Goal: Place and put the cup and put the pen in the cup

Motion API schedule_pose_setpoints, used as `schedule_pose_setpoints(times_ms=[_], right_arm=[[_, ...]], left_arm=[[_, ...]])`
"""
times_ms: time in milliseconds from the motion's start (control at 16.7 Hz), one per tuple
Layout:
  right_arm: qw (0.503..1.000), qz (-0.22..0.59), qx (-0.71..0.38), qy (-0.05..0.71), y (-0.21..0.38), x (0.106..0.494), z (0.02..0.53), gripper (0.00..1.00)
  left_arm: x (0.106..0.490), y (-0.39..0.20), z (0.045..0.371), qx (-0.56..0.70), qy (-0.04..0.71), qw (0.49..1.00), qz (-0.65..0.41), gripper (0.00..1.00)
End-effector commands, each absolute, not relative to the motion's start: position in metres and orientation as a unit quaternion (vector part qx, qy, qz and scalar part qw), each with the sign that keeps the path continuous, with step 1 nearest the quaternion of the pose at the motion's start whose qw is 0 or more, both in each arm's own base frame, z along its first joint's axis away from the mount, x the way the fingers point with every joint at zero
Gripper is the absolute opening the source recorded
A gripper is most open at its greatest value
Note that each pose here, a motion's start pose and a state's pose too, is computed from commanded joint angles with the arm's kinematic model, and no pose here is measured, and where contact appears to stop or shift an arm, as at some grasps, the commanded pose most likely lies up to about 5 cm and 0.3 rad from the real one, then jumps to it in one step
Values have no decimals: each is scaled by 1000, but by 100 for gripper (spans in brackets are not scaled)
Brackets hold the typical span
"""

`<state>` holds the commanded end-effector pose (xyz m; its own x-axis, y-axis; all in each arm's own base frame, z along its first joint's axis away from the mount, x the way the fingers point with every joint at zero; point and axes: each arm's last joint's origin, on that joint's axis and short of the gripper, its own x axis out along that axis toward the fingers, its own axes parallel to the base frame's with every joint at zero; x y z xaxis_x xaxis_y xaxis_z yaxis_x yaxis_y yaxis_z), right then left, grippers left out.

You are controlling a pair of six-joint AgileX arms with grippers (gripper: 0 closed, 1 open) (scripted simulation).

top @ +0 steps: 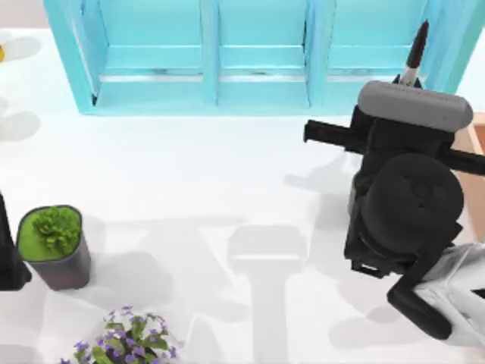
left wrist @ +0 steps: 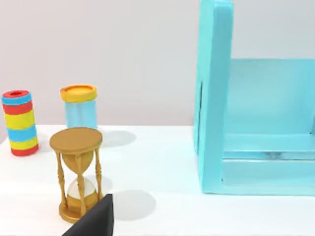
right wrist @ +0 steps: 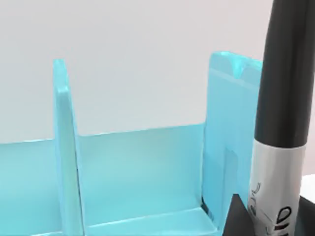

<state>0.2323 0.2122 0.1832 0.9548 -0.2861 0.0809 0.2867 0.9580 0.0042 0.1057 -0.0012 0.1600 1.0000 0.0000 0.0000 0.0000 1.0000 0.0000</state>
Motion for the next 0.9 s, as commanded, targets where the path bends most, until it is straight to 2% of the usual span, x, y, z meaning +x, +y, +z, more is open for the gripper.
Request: schedule_pose_setpoints(times_ms=[660,900], right_arm=[[989,-145,-4,-40,212,232,183,98],[989,-145,-4,-40,212,232,183,100]], left_arm=[[106,-1,160,0,0,1000,0,100],[106,-1,160,0,0,1000,0,100]])
